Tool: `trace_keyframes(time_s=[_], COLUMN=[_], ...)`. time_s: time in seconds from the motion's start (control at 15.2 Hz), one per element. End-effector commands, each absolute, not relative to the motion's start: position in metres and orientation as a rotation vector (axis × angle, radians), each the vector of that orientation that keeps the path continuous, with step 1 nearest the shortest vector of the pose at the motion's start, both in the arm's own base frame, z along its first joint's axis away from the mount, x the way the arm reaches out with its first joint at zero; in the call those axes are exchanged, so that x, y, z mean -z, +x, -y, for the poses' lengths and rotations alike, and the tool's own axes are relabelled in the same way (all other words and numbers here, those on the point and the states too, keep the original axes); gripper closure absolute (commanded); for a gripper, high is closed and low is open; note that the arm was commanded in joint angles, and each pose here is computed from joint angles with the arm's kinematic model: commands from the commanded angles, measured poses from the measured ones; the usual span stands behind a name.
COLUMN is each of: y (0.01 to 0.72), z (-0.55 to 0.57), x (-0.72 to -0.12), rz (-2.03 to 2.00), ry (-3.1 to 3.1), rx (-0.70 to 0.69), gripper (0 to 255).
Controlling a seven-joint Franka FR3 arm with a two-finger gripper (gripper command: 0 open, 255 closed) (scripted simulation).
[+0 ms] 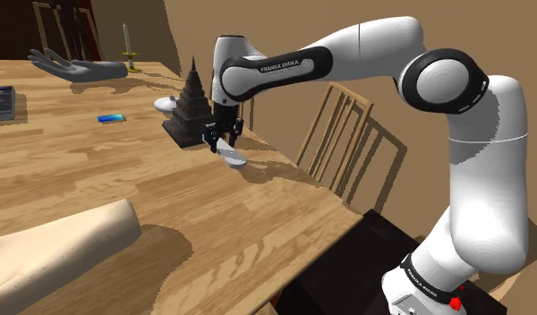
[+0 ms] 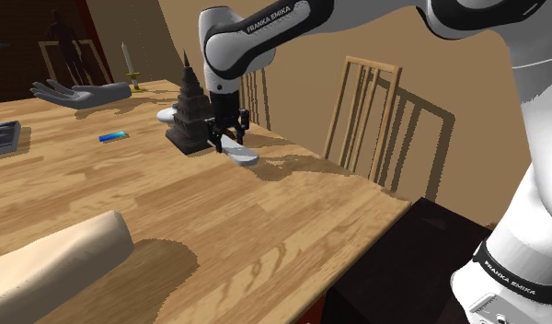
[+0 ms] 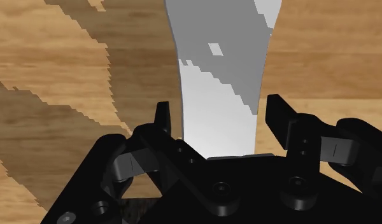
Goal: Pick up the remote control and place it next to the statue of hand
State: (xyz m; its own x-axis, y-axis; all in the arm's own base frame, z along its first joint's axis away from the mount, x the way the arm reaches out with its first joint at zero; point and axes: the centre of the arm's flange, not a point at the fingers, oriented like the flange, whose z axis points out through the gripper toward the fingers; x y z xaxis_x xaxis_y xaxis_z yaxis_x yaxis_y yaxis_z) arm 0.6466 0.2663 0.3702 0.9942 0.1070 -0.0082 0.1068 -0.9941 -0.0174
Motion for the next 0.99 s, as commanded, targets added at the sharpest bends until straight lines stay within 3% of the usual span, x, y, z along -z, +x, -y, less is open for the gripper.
trace_keyframes(time_s=[0.0,0.92], y=[0.646,0.646], z=[-0.267,-0.267], x=[-0.381,-0.455], rz=[0.167,0.167], ry=[-3.12,-3.12], rx=[-0.014,-0.014], gripper=[255,255])
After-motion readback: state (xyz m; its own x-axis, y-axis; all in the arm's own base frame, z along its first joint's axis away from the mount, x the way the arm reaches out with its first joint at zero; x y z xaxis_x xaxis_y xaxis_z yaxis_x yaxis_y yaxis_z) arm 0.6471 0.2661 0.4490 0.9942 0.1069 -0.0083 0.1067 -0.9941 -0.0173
